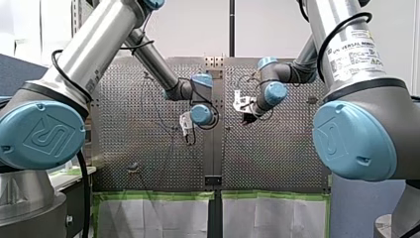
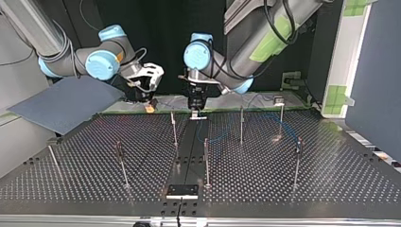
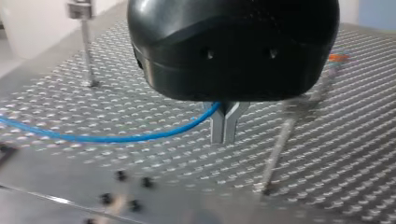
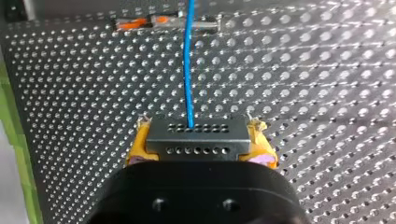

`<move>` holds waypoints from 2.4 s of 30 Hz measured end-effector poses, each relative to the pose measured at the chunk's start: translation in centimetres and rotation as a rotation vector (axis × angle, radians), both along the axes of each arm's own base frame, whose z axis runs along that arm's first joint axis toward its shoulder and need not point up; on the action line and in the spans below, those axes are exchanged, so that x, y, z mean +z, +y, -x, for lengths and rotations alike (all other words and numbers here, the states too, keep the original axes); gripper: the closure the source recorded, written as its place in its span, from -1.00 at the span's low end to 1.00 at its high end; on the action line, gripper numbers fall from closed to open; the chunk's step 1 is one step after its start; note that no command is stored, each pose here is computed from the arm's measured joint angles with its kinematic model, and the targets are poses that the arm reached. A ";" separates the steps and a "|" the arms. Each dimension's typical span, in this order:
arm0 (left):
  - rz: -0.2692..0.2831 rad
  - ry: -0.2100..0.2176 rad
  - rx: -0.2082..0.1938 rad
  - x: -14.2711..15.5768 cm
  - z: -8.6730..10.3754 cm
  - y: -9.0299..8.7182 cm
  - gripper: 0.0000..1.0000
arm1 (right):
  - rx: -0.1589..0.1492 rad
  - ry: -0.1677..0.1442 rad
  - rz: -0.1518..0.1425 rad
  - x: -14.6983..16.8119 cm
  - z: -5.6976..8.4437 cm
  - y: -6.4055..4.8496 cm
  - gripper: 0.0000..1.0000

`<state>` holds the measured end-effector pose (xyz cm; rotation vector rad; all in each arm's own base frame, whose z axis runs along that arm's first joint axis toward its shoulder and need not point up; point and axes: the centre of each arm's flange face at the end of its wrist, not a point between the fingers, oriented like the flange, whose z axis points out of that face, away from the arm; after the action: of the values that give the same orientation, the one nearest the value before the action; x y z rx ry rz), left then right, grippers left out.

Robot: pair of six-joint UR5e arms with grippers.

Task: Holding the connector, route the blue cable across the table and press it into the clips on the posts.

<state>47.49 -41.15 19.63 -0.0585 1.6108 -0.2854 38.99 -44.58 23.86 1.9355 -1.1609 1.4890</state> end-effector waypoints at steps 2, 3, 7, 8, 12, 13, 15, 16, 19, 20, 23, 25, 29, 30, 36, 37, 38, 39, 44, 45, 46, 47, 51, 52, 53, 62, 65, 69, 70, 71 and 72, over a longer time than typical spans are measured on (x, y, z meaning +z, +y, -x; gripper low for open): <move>-0.004 0.009 -0.012 -1.2 0.3 0.1 1.00 | 0.003 -0.003 0.002 -0.2 0.1 0.0 1.00; -0.005 0.012 -0.015 -1.6 0.4 0.1 1.00 | 0.005 -0.004 0.003 -0.3 0.2 -0.1 1.00; -0.012 0.026 -0.030 -3.0 1.2 0.6 1.00 | 0.010 -0.003 -0.002 -0.8 0.3 -0.1 1.00; -0.014 0.030 -0.034 -3.3 1.4 0.7 1.00 | 0.010 -0.002 -0.004 -1.0 0.4 -0.1 1.00; -0.018 0.050 -0.049 -4.3 2.2 1.1 1.00 | 0.008 0.008 -0.020 -2.1 0.6 -0.2 1.00; -0.019 0.057 -0.056 -4.7 2.5 1.2 1.00 | 0.008 0.012 -0.025 -2.4 0.6 -0.3 1.00; -0.018 0.068 -0.068 -5.2 2.9 1.4 1.00 | 0.008 0.016 -0.029 -2.9 0.7 -0.4 1.00; -0.019 0.077 -0.076 -5.6 3.3 1.5 1.00 | 0.007 0.016 -0.030 -3.0 0.7 -0.5 1.00; -0.024 0.102 -0.092 -6.6 4.2 1.9 1.00 | 0.003 0.011 -0.027 -3.2 0.9 -0.8 1.00; -0.026 0.111 -0.096 -6.9 4.5 2.1 1.00 | 0.001 0.009 -0.026 -3.3 1.0 -1.0 1.00; -0.029 0.137 -0.107 -7.8 5.4 2.6 1.00 | -0.008 -0.002 -0.020 -3.4 1.3 -1.5 1.00; -0.032 0.156 -0.111 -8.4 5.9 3.0 1.00 | -0.012 -0.009 -0.017 -3.6 1.5 -1.9 1.00; -0.030 0.172 -0.122 -8.9 5.8 3.2 1.00 | -0.015 -0.013 -0.019 -4.1 1.8 -2.3 1.00; -0.031 0.177 -0.126 -9.1 5.7 3.1 1.00 | -0.014 -0.013 -0.019 -4.2 1.8 -2.3 1.00; -0.006 0.194 -0.155 -9.7 4.4 2.2 1.00 | -0.009 -0.019 -0.017 -4.4 1.8 -2.5 1.00; 0.004 0.190 -0.159 -9.5 4.0 1.9 1.00 | -0.009 -0.019 -0.016 -4.5 1.8 -2.5 1.00; 0.012 0.187 -0.161 -9.3 3.7 1.7 1.00 | -0.009 -0.020 -0.015 -4.5 1.8 -2.5 1.00; 0.019 0.182 -0.162 -9.1 3.4 1.5 1.00 | -0.009 -0.020 -0.015 -4.5 1.8 -2.5 1.00; 0.053 0.168 -0.155 -7.8 1.9 0.9 1.00 | -0.014 -0.022 -0.011 -4.5 2.0 -2.8 1.00; 0.057 0.164 -0.154 -7.6 1.6 0.9 1.00 | -0.016 -0.023 -0.010 -4.5 2.1 -2.9 1.00; 0.062 0.158 -0.152 -7.2 1.2 0.7 1.00 | -0.020 -0.025 -0.008 -4.5 2.2 -3.1 1.00; 0.065 0.153 -0.151 -6.9 0.9 0.6 1.00 | -0.022 -0.027 -0.007 -4.5 2.3 -3.2 1.00; 0.077 0.133 -0.150 -5.9 -0.1 0.3 1.00 | -0.035 -0.035 -0.001 -4.5 2.9 -3.7 1.00; 0.080 0.128 -0.152 -5.8 -0.3 0.2 1.00 | -0.037 -0.037 0.002 -4.5 3.0 -3.9 1.00; 0.083 0.126 -0.154 -5.6 -0.5 0.2 1.00 | -0.037 -0.040 0.005 -4.4 3.1 -4.0 1.00; 0.087 0.125 -0.157 -5.6 -1.9 0.3 1.00 | -0.039 -0.059 0.015 -4.4 3.5 -4.6 1.00; 0.083 0.134 -0.149 -6.1 -3.0 0.4 1.00 | -0.046 -0.063 0.016 -4.7 3.7 -5.0 1.00; 0.086 0.125 -0.151 -5.7 -4.2 0.3 1.00 | -0.052 -0.063 0.008 -5.6 4.0 -5.4 1.00; 0.085 0.122 -0.150 -5.6 -4.4 0.3 1.00 | -0.053 -0.063 0.007 -5.8 4.1 -5.5 1.00; 0.084 0.120 -0.148 -5.5 -4.6 0.4 1.00 | -0.053 -0.063 0.007 -5.9 4.1 -5.5 1.00; 0.084 0.117 -0.146 -5.4 -4.8 0.5 1.00 | -0.054 -0.064 0.009 -6.0 4.1 -5.6 1.00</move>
<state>52.30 -40.69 14.19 -0.0218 1.7225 -0.4697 34.86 -50.21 17.84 1.8483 -1.2216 1.5359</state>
